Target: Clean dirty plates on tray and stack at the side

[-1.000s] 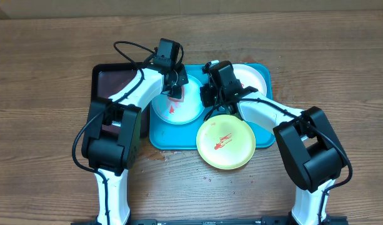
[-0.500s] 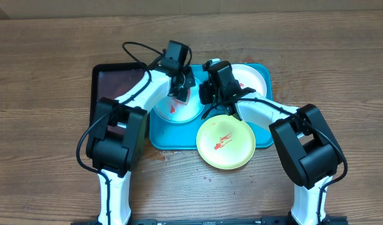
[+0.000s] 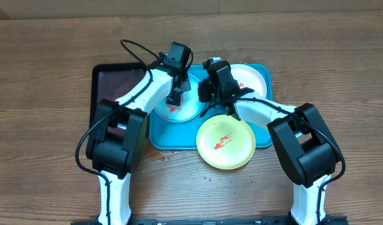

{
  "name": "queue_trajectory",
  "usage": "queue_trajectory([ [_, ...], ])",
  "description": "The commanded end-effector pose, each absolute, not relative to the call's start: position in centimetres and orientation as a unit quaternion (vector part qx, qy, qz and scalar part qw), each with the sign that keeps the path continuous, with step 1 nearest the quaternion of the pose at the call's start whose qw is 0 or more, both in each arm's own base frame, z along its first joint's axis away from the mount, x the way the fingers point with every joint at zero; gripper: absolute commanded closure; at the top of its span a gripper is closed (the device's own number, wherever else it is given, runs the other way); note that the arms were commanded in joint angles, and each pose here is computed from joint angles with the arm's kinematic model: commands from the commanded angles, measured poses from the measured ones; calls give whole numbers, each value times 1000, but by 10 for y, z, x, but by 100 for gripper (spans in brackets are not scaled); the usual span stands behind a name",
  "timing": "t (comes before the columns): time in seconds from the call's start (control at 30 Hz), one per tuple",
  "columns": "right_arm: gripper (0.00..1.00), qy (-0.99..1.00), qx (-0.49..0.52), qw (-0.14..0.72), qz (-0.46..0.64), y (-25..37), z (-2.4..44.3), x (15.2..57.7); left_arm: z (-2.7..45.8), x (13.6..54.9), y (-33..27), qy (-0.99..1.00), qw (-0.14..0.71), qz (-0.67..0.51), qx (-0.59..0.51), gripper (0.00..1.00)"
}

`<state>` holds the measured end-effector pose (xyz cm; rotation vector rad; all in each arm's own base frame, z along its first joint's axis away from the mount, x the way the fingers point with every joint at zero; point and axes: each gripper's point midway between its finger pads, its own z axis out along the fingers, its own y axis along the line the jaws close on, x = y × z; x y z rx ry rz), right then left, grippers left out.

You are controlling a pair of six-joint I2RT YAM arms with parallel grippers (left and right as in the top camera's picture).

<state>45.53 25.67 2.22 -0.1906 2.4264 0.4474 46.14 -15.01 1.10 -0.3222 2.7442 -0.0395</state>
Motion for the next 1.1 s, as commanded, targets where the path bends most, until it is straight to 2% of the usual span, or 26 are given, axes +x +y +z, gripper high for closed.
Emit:
queue_trajectory([
  [0.0,96,919,-59,349,172,262,37,470,10,462,-125,971,199,45,-124,96],
  [0.17,96,919,-57,349,173,262,37,470,10,468,-124,971,206,36,-119,96],
  [0.33,96,919,-57,349,173,261,37,470,4,474,-148,978,202,-18,-58,96],
  [0.5,96,919,-57,349,173,261,37,470,0,459,-172,983,165,-76,8,96],
  [0.67,96,919,-57,349,173,261,37,470,-5,436,-181,988,113,-105,22,96],
  [0.9,96,919,-56,349,173,262,37,470,-11,416,-172,994,73,-80,20,96],
  [1.07,96,920,-47,347,177,262,37,470,-12,424,-150,995,104,3,-4,96],
])
